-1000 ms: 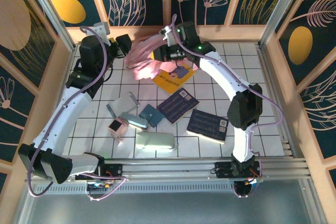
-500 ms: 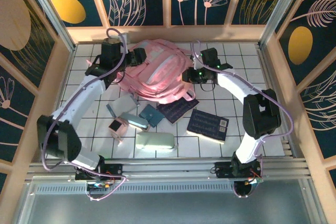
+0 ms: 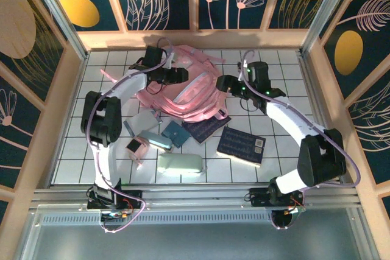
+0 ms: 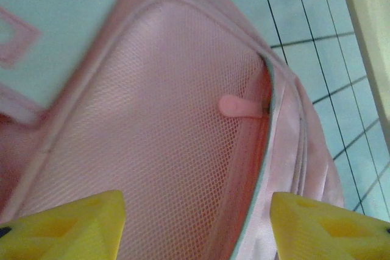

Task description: Pack the student bag

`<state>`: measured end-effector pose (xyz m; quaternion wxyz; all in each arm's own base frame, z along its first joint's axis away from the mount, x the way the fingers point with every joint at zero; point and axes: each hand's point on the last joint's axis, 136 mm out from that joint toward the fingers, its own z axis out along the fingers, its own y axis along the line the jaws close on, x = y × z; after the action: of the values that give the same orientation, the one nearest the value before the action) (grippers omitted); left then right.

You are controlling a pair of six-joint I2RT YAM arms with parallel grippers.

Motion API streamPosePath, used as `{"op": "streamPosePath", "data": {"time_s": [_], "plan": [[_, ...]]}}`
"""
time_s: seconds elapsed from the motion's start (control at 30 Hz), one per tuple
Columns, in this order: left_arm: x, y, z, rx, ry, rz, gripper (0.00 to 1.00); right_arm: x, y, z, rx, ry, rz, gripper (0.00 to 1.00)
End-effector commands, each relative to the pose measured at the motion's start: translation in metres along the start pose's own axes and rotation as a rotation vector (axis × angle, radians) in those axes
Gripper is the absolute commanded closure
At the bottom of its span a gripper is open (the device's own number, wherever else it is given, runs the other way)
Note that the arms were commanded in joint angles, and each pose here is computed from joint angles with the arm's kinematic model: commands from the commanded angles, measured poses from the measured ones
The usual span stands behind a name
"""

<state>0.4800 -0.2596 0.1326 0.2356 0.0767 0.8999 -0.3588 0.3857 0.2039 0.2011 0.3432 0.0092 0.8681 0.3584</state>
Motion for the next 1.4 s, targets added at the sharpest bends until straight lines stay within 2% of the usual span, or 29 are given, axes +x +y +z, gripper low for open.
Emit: {"op": "streamPosePath", "data": {"time_s": [0.0,0.13,0.23,0.57,0.63,0.83,0.93,1.03,1.23,1.37], "plan": [[0.005,-0.017,0.008,0.111,0.069,0.03,0.37,0.003,0.0,-0.009,-0.039,-0.019,0.037,0.27],[0.01,-0.02,0.018,0.174,0.097,0.019,0.39,0.011,-0.005,-0.007,-0.027,0.015,0.022,0.3],[0.014,-0.027,0.02,0.227,0.11,0.015,0.44,0.015,-0.01,-0.005,-0.02,0.027,0.024,0.32],[0.028,-0.037,0.025,0.292,0.148,0.027,0.79,0.019,-0.012,0.01,-0.058,0.051,0.063,0.39],[0.03,-0.035,0.028,0.294,0.157,0.023,0.79,0.019,-0.011,0.012,-0.07,0.057,0.073,0.4],[0.039,-0.03,0.036,0.302,0.186,0.009,0.71,0.016,-0.005,0.017,-0.098,0.067,0.086,0.41],[0.039,-0.027,0.038,0.285,0.188,0.011,0.84,0.014,-0.002,0.02,-0.109,0.075,0.101,0.42],[0.025,-0.029,0.033,0.238,0.155,0.034,0.99,0.011,0.006,0.021,-0.117,0.078,0.109,0.42],[-0.022,-0.061,-0.006,0.194,0.042,0.124,1.0,-0.005,-0.004,0.024,-0.023,0.029,0.238,0.43],[-0.034,-0.07,-0.024,0.165,0.008,0.158,1.0,-0.008,0.0,0.034,-0.076,0.041,0.363,0.46]]}}
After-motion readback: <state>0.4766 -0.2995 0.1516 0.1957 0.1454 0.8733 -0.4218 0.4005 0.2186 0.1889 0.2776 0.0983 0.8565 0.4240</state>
